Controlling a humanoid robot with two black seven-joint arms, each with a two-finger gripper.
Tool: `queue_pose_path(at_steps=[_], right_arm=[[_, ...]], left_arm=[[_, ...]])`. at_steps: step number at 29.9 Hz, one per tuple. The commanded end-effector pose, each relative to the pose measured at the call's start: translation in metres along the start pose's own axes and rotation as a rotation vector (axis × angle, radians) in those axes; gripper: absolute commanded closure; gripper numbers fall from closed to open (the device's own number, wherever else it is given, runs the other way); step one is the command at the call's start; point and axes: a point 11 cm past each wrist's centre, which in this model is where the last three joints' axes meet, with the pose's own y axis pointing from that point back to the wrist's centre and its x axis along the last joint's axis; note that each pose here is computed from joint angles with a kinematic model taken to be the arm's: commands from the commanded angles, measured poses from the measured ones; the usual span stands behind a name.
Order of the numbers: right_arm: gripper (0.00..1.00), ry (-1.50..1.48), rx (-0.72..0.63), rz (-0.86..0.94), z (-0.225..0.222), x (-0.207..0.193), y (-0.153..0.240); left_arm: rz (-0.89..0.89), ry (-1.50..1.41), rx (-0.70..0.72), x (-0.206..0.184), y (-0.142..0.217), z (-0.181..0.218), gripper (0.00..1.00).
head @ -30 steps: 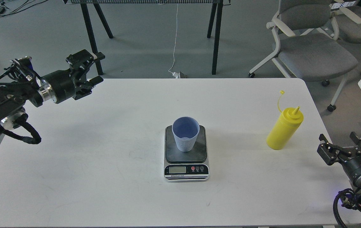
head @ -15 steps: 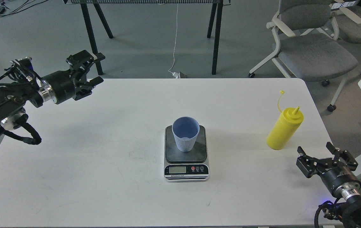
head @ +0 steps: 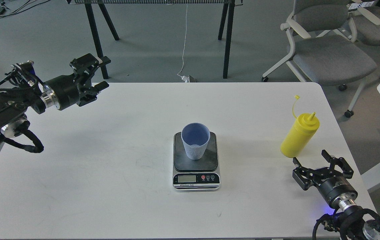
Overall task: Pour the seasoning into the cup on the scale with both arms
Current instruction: 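Move the right gripper toward the yellow squeeze bottle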
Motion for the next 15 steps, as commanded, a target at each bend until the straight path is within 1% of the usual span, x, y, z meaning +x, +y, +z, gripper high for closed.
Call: queue_pose_path(at_steps=[1,6,9,15], right_arm=[[0.01,0.019,0.011,-0.002,-0.007,-0.003,-0.006],[0.01,0.055,0.018,-0.009,-0.015,-0.009,-0.016],[0.01,0.064,0.012,-0.02,-0.012,-0.012,-0.022],[0.01,0.067,0.009,-0.007,-0.001,-0.005,-0.031]], left_arm=[[0.0,0.006,0.006,-0.002,0.001,-0.004,0.0],[0.0,0.007,0.008,-0.002,0.001,-0.005,0.0],[0.002,0.007,0.007,-0.001,0.002,-0.005,0.0],[0.003,0.009,0.011,-0.001,0.003,-0.007,0.0]])
